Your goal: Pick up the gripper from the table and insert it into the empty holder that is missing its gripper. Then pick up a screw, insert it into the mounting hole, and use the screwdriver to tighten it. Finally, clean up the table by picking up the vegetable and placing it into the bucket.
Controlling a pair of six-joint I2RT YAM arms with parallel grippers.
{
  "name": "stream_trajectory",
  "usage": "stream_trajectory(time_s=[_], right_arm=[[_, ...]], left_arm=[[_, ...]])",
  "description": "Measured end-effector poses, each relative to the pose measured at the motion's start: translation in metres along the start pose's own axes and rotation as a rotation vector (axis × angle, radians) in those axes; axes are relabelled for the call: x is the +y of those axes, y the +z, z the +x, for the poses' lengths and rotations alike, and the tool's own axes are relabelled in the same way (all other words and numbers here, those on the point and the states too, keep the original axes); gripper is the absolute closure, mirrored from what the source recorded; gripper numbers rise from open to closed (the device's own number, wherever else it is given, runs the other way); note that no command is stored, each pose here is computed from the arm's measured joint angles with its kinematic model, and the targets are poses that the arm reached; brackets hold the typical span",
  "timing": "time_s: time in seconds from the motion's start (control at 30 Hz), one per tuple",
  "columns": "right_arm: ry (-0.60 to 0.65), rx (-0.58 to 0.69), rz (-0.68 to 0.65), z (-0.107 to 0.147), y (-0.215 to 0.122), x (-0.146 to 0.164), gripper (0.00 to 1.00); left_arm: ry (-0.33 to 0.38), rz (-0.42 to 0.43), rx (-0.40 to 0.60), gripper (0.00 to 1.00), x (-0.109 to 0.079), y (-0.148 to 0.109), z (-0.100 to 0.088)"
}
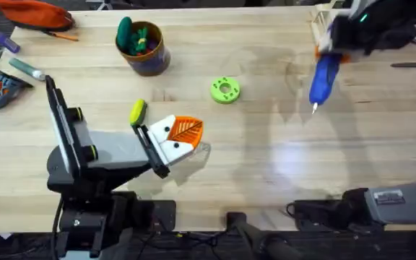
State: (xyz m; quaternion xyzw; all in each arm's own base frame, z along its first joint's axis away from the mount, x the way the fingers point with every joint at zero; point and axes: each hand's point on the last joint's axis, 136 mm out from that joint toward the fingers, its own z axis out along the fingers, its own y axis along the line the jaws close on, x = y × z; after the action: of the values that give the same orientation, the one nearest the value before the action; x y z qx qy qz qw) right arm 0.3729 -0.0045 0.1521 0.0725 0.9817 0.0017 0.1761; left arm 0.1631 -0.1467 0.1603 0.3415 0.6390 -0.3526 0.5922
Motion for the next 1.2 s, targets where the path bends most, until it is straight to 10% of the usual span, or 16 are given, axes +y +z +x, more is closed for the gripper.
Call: stream_trajectory(time_s=[0.37, 0.7, 1.2], right_arm=[[-0.112, -0.509, -0.192, -0.055, -0.163, 0.063, 0.977], [-0.318, -0.866, -0.634, -0.041, -0.297, 0.147, 0.977], [-0.454, -0.847, -0.817, -0.008, -0.290, 0.177, 0.977]], left_arm=[[0.000, 0.000, 0.000, 0.994, 0.000, 0.000, 0.000], [0.000, 0.000, 0.000, 0.995, 0.000, 0.000, 0.000], [0.000, 0.000, 0.000, 0.995, 0.000, 0.000, 0.000]])
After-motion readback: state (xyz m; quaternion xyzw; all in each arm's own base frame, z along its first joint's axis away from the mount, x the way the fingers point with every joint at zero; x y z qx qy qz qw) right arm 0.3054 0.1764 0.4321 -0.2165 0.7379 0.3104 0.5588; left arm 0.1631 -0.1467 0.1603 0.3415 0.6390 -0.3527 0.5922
